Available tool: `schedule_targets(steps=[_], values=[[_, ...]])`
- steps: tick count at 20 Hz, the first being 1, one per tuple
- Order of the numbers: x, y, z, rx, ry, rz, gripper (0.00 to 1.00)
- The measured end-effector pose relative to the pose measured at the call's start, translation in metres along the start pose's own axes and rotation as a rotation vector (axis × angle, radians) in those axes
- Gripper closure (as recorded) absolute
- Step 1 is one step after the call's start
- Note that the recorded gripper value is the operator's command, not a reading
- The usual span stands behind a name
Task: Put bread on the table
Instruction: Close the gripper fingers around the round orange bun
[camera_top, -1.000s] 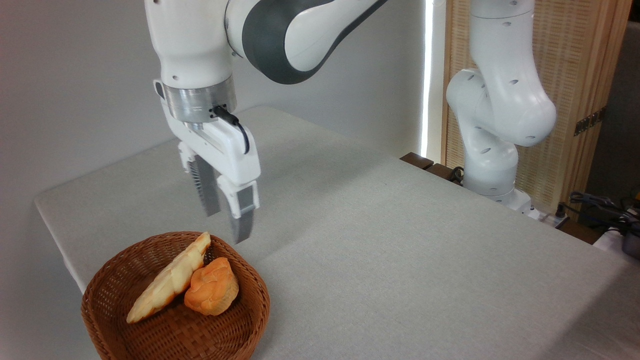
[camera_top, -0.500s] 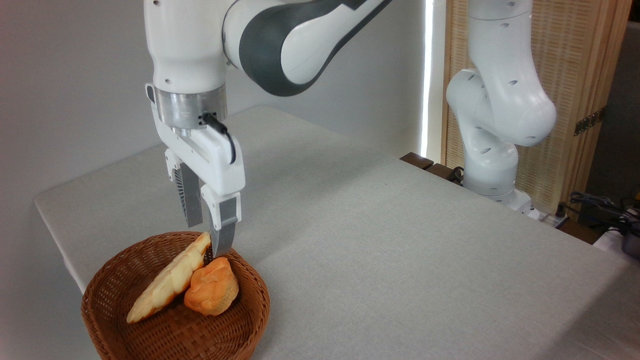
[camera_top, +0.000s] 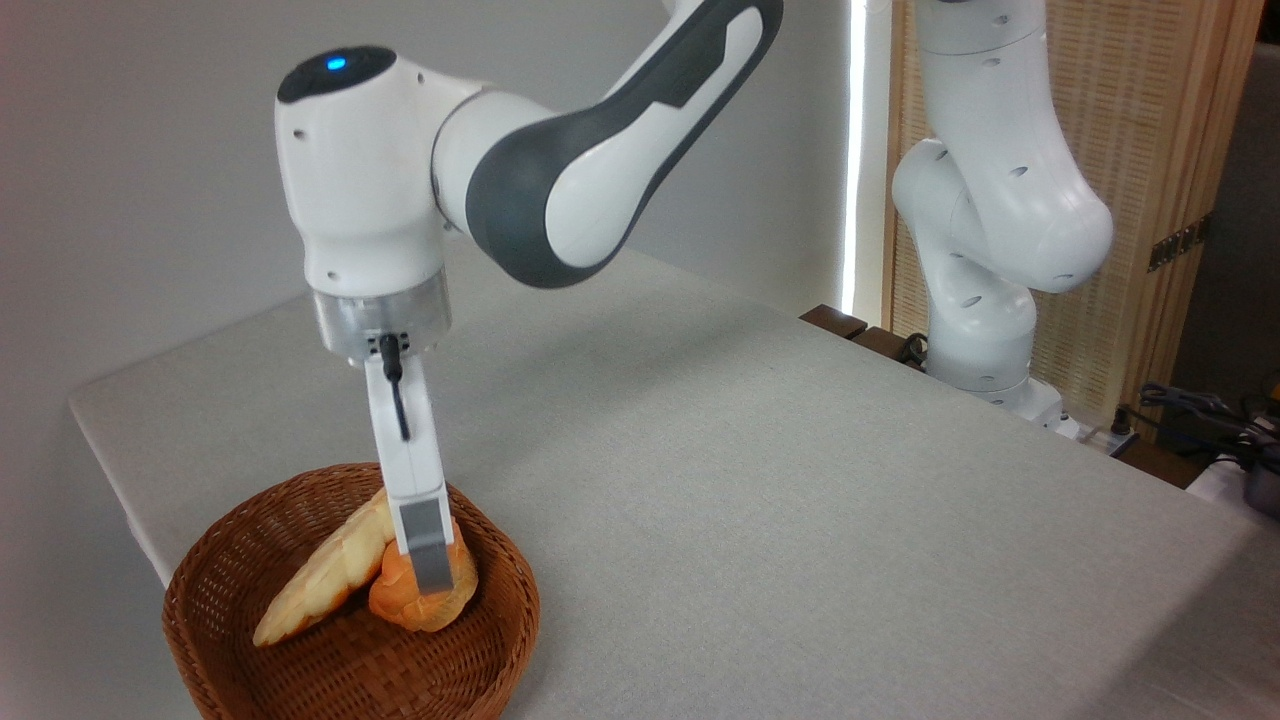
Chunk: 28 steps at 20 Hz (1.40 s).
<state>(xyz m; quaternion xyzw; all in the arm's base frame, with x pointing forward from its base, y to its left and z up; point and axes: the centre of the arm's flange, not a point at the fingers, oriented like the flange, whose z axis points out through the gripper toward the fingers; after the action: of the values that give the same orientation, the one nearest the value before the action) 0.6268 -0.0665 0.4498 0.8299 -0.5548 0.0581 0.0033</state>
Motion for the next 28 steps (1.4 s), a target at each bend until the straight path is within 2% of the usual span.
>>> schedule_targets(steps=[3,6,7,8,9,10,16,28], values=[[-0.002,-0.002,0.006,-0.004,-0.005,0.048,0.0],[-0.007,-0.005,0.006,-0.003,-0.008,0.059,0.01],[-0.008,-0.005,0.006,-0.004,-0.009,0.059,0.2],[-0.008,-0.006,0.007,-0.004,-0.009,0.059,0.42],[-0.009,-0.006,0.007,-0.004,-0.009,0.063,0.55],[-0.009,-0.006,0.007,-0.004,-0.009,0.067,0.61],[-0.017,-0.01,0.006,-0.001,-0.013,0.076,0.6],[-0.016,-0.011,0.0,0.007,-0.004,0.074,0.59]])
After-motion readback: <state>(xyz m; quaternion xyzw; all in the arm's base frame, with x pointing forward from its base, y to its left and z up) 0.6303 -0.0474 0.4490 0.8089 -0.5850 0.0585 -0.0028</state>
